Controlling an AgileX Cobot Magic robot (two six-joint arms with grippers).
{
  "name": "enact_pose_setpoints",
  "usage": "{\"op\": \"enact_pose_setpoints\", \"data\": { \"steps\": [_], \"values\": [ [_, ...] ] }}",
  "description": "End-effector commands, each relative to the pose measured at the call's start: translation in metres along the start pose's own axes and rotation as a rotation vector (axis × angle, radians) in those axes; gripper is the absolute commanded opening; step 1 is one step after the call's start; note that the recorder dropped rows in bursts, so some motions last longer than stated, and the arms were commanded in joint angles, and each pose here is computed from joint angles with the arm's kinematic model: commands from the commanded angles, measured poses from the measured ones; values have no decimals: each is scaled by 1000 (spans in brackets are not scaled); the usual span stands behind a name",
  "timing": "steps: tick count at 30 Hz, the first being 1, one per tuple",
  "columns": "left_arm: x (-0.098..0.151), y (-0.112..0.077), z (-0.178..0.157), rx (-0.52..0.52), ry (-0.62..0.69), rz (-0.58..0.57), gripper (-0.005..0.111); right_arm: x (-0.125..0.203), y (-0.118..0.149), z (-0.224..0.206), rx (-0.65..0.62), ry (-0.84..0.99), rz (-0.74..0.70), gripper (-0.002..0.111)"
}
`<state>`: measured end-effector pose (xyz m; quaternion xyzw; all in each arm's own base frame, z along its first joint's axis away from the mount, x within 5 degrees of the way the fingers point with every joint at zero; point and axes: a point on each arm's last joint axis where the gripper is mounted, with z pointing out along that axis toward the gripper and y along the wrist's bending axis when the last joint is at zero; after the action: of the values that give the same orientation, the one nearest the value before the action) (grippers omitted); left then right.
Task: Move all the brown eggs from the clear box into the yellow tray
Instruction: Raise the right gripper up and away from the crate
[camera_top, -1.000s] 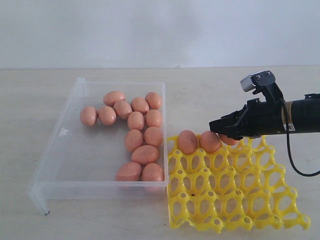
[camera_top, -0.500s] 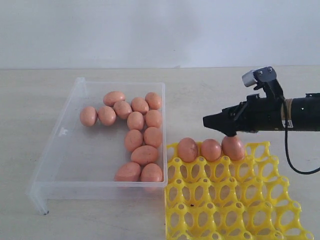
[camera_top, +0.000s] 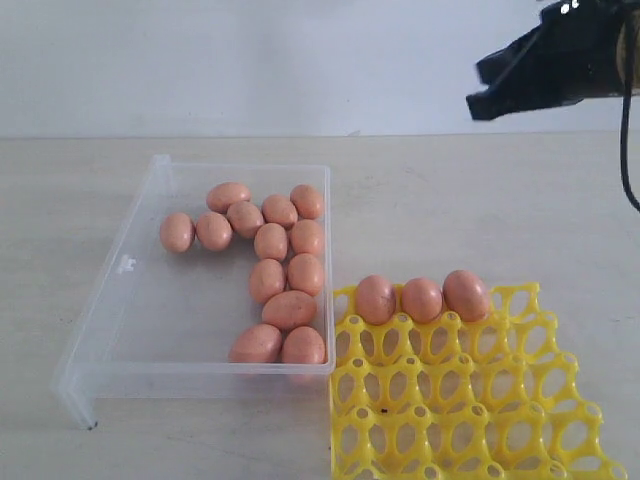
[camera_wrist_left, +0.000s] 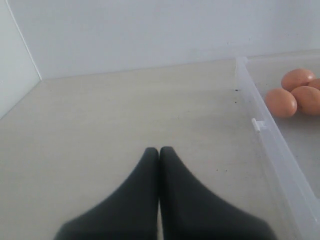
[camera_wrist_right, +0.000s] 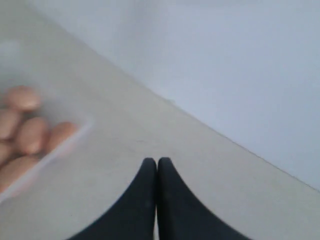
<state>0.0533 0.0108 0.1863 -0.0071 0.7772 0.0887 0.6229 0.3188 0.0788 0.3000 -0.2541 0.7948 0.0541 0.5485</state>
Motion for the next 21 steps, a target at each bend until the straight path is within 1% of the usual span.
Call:
{"op": "enact_pose_setpoints", "data": {
  "steps": [1, 2, 3, 4, 5, 7, 8, 9, 10, 11, 12, 13, 14, 15, 16, 18, 20, 21],
  "values": [
    [0, 0, 0, 4, -2, -1, -4, -13, -8, -13, 170, -45, 147, -1],
    [0, 0, 0, 4, -2, -1, -4, -12, -5, -9, 137, -37, 147, -1],
    [0, 0, 0, 4, -2, -1, -4, -9, -5, -5, 138, -21, 113, -1],
    [0, 0, 0, 4, -2, -1, -4, -4, -9, -1, 188, 3, 59, -1],
    [0, 0, 0, 5, -2, -1, -4, 2, -18, 4, 280, 42, -12, -1],
    [0, 0, 0, 5, -2, -1, -4, 11, -37, 4, 507, 132, -144, -1],
    [0, 0, 0, 5, -2, -1, -4, 15, -46, 0, 643, 201, -189, -1],
    [0, 0, 0, 5, -2, -1, -4, 21, -53, -5, 740, 301, -159, -1],
    [0, 0, 0, 5, -2, -1, -4, 23, -57, -10, 773, 393, -154, -1],
    [0, 0, 0, 5, -2, -1, -4, 28, -58, -13, 746, 498, -102, -1],
    [0, 0, 0, 5, -2, -1, -4, 32, -56, -14, 655, 590, -64, -1],
    [0, 0, 0, 5, -2, -1, -4, 33, -50, -12, 545, 644, -45, -1],
    [0, 0, 0, 5, -2, -1, -4, 32, -40, -10, 391, 688, -18, -1],
    [0, 0, 0, 5, -2, -1, -4, 29, -27, -8, 227, 703, 2, -1],
    [0, 0, 0, 5, -2, -1, -4, 27, -17, -7, 104, 707, 27, -1],
    [0, 0, 0, 5, -2, -1, -4, 23, 9, -4, -148, 687, 162, -1],
    [0, 0, 0, 5, -2, -1, -4, 26, 28, -2, -307, 730, 203, -1],
    [0, 0, 0, 5, -2, -1, -4, 28, 35, 0, -339, 756, 195, -1]
  ]
}}
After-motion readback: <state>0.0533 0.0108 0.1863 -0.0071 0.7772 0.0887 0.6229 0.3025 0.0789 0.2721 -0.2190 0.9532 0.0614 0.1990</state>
